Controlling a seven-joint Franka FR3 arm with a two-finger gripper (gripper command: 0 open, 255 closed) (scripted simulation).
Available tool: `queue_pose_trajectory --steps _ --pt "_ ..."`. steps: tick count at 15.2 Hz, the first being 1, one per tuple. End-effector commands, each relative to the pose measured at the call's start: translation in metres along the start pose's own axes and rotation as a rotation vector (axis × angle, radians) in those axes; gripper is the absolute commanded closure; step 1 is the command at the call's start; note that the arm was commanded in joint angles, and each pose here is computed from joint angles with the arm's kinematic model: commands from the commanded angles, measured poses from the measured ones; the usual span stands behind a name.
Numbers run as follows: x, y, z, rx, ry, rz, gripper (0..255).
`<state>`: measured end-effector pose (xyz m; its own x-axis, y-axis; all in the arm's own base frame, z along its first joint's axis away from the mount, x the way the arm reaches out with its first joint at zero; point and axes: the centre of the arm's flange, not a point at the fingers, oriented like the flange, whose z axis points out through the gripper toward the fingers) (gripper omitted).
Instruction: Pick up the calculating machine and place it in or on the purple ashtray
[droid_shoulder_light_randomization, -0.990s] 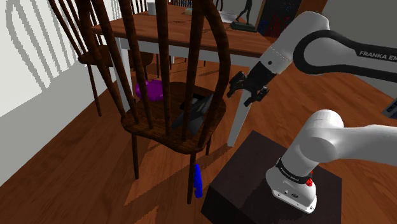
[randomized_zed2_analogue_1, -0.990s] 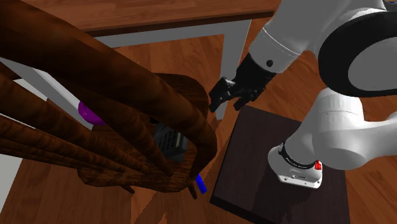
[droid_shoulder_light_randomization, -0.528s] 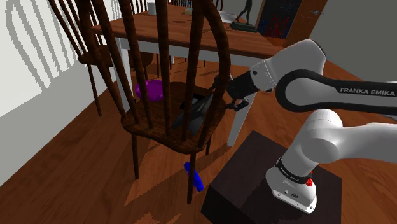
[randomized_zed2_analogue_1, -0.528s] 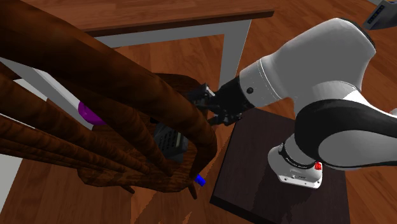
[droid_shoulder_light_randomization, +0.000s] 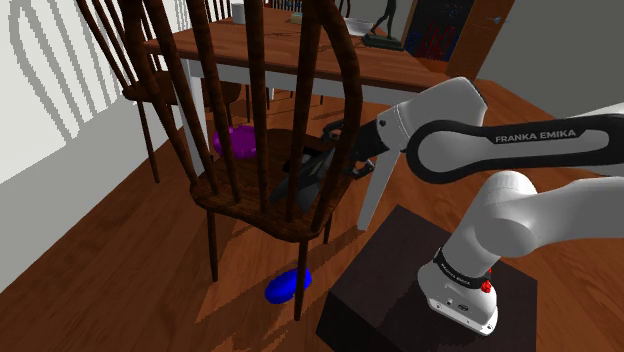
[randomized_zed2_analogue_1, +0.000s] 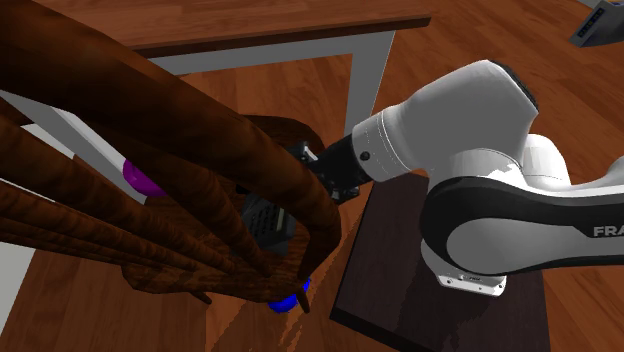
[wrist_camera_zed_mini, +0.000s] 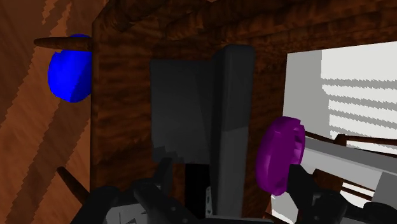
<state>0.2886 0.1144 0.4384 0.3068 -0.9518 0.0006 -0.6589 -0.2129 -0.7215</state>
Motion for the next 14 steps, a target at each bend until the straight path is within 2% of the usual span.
queue_pose_trajectory --steps 1,6,7,14 --pt "0.0002 0.0005 0.0017 0.001 0.001 0.0 0" --pt "0.0002 0.0005 0.0017 0.001 0.001 0.0 0" --pt "0.0002 0.0005 0.0017 0.001 0.001 0.0 255" --pt "0.0002 0.0005 0.0017 0.001 0.001 0.0 255"
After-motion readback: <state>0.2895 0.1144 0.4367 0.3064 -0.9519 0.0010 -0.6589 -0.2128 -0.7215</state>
